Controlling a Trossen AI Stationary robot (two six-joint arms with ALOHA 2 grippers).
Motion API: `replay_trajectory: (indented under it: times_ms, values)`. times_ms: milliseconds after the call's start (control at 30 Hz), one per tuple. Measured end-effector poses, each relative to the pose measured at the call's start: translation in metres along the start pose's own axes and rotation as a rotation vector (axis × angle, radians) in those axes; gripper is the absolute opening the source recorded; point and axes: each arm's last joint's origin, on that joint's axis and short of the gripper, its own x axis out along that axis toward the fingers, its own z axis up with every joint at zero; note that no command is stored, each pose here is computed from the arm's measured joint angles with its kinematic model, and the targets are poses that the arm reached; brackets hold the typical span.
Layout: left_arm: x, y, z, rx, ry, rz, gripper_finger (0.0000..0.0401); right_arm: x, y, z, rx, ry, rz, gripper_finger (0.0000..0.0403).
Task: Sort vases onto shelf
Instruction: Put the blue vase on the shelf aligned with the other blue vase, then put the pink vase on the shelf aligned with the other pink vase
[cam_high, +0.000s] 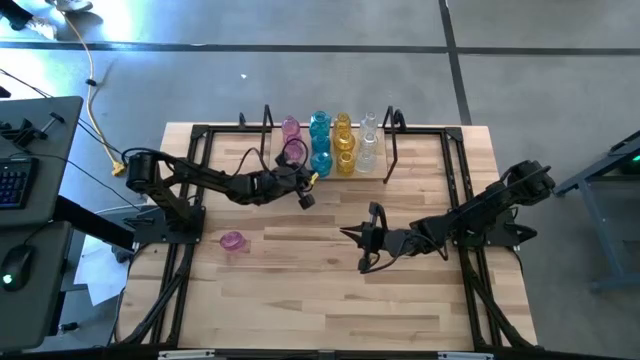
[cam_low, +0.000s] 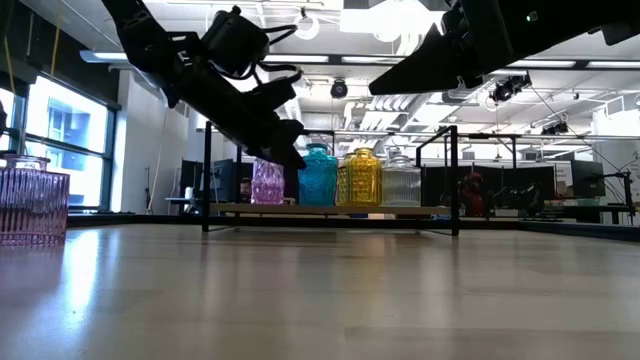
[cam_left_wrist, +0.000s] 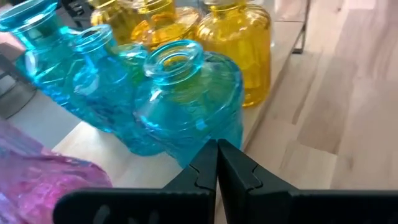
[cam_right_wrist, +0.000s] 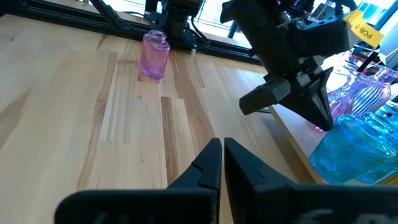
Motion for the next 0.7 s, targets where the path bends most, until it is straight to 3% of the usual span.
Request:
replay_trajectory:
  times_ms: [167,400,533,700]
  values:
    - [-0.016,-0.009,0.008,0.067,-0.021,-0.065,0.0000,0.000,0.001,0.000,-0.002,0.000,0.003,0.0000]
    - [-0.084,-0.026,0.031,0.204,0.001,-0.248,0.0000,0.000,0.001,-0.001,-0.007,0.007,0.004,0.0000]
    - [-0.132,-0.028,0.047,0.283,0.138,-0.356,0.0000,0.000,0.001,-0.001,-0.006,0.007,0.007,0.0000]
    - [-0.178,-0.016,0.067,0.332,0.450,-0.464,0.0000,0.000,0.001,-0.001,-0.003,0.005,0.007,0.0000]
